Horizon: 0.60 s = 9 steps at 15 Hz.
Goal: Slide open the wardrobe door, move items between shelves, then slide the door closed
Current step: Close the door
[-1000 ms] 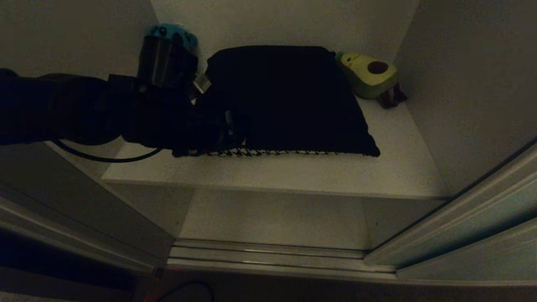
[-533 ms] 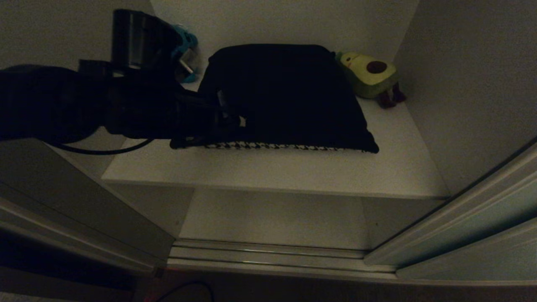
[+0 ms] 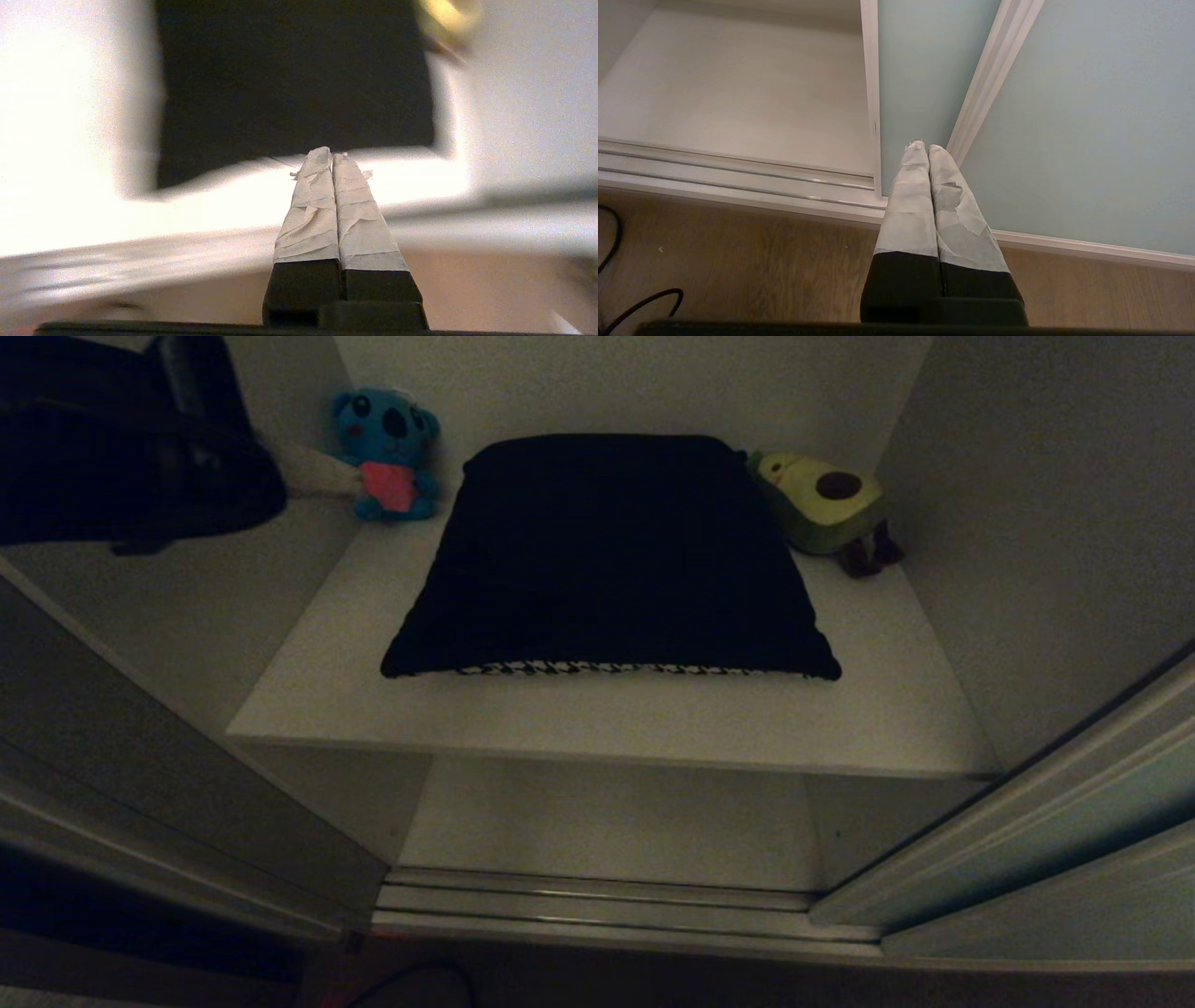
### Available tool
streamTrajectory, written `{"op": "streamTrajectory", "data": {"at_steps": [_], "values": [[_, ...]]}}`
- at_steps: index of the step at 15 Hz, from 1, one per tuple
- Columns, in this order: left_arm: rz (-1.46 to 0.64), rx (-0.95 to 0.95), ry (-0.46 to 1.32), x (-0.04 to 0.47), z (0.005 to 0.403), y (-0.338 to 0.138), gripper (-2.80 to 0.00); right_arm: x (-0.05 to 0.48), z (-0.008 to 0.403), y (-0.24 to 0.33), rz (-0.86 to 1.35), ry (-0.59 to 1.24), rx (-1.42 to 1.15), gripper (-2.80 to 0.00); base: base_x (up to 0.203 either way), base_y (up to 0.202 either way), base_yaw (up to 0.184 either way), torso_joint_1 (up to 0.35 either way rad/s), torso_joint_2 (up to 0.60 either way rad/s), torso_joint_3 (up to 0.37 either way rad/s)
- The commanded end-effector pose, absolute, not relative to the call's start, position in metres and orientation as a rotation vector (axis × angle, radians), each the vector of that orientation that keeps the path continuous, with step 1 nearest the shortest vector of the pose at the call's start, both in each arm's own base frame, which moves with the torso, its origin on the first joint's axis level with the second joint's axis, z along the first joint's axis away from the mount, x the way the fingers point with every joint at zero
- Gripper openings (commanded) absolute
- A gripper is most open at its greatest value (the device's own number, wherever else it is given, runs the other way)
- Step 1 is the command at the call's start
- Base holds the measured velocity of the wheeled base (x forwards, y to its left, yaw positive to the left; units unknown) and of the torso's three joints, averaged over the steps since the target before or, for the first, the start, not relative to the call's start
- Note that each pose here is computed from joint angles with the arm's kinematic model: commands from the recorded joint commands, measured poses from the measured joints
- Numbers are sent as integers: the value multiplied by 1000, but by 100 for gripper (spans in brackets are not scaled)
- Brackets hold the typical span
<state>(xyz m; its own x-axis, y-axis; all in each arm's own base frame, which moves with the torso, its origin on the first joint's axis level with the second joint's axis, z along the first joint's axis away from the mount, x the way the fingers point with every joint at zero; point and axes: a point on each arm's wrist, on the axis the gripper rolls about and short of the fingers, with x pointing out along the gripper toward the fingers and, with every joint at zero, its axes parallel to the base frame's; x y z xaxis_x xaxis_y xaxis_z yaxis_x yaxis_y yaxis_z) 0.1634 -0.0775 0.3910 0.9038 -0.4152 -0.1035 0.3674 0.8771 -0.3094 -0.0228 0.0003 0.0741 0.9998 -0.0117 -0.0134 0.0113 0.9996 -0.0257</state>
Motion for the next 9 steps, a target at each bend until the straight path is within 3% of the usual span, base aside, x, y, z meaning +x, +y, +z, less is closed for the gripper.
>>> {"op": "streamTrajectory", "data": {"at_steps": [1,5,9], "values": [[-289,-296,42,120,406,-50,-280,-22,73,0,-10,19,-26,-280,0,0,0,0,0,0],[-152,-295,-41,54,398,-13,-280,-22,73,0,-9,19,-26,-280,0,0,0,0,0,0],[69,-287,-95,-14,348,5,-280,-22,73,0,-10,19,-26,-280,0,0,0,0,0,0]]}}
